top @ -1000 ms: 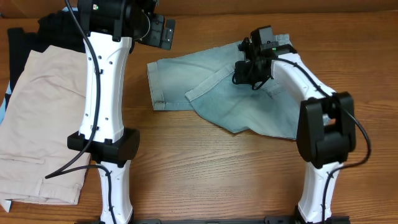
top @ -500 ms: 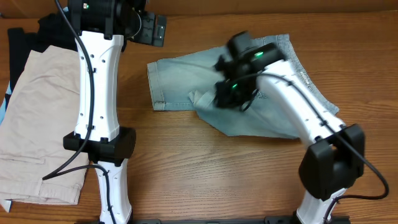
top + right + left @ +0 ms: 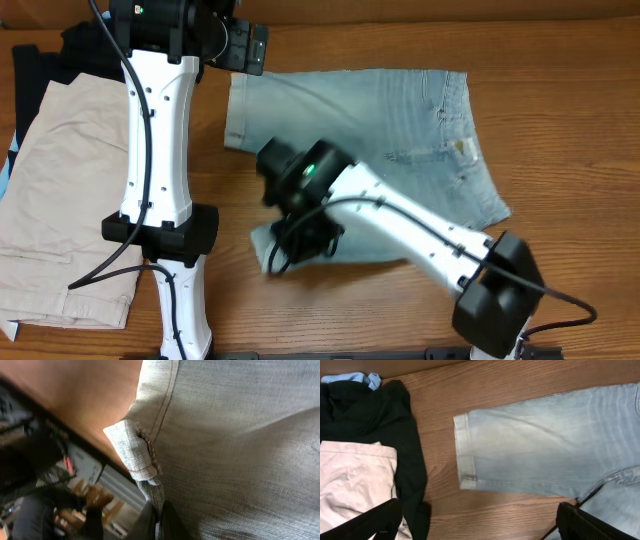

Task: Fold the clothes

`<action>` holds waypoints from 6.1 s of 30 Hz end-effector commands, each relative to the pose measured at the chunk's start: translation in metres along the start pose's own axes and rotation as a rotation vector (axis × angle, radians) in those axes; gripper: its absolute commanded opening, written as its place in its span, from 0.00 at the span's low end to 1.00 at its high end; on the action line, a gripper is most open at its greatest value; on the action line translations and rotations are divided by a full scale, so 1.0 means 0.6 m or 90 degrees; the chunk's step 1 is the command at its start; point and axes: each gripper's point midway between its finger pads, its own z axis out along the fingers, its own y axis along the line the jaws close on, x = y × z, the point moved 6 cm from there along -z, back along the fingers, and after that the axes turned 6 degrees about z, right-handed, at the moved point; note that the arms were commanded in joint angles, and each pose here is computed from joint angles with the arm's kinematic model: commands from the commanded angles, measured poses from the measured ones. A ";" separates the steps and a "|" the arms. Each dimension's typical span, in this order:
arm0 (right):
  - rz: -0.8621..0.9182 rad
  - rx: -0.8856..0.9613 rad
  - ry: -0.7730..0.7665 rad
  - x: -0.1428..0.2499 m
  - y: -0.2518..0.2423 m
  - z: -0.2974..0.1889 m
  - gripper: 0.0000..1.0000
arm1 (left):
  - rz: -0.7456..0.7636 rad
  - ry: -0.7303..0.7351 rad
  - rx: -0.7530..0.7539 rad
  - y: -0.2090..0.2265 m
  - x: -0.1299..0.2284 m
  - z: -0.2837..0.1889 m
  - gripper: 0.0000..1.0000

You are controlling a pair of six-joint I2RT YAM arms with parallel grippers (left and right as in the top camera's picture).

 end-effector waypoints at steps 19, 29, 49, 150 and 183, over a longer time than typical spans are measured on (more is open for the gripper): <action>0.268 0.067 -0.253 0.004 -0.171 -0.197 0.84 | 0.034 0.078 0.158 -0.050 0.027 0.045 1.00; 0.400 0.031 -0.378 0.097 -0.340 -0.327 0.90 | 0.051 0.221 0.168 -0.087 0.117 0.045 1.00; 0.377 0.062 -0.487 0.073 -0.365 -0.365 1.00 | -0.089 0.333 0.171 -0.174 0.457 0.106 1.00; 0.838 0.058 -0.422 0.211 -0.423 -0.099 1.00 | -0.789 0.217 -0.275 -0.025 0.579 0.140 1.00; 0.856 0.115 -0.350 0.173 -0.461 -0.051 1.00 | -0.782 0.219 -0.293 -0.031 0.635 0.256 0.51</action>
